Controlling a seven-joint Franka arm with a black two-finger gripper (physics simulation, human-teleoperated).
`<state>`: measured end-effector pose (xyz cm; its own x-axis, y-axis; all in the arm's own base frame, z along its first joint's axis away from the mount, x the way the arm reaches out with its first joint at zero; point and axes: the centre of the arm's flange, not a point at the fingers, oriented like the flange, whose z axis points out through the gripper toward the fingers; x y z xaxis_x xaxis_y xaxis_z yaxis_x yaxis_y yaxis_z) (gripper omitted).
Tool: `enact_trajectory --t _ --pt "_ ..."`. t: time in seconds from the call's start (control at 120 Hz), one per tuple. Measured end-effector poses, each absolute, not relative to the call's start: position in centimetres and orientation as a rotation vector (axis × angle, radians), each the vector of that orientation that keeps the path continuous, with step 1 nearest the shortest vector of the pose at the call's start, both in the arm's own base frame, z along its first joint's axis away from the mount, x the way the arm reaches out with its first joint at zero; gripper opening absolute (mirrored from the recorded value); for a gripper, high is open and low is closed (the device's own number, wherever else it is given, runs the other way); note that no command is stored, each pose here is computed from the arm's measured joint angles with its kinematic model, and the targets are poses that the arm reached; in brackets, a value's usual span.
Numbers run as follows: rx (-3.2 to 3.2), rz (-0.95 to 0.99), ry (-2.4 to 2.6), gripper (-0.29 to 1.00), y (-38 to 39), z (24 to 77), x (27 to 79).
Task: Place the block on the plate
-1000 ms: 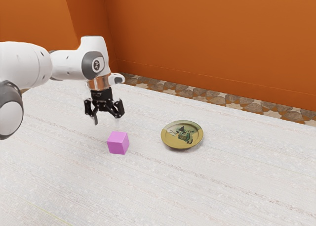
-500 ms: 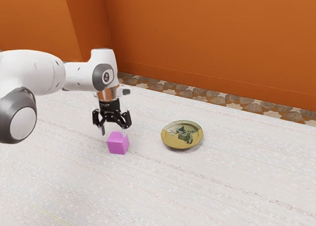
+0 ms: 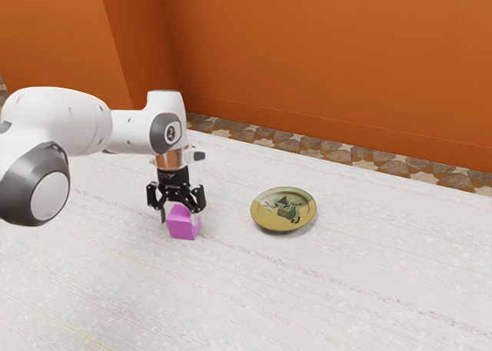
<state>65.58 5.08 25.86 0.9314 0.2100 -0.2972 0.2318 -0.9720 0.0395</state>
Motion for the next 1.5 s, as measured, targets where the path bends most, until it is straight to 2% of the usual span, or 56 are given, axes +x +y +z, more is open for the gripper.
enact_trajectory --t 0.275,0.75,1.1,1.5 --pt "3.016 -0.447 0.368 0.43 5.5 26.5 65.7" --pt "3.077 -0.272 0.412 0.39 8.4 36.4 68.8" --pt "3.124 -0.211 0.2 0.38 -0.3 39.1 72.5" --pt "3.111 -0.267 -0.043 0.38 -11.8 39.1 72.7"
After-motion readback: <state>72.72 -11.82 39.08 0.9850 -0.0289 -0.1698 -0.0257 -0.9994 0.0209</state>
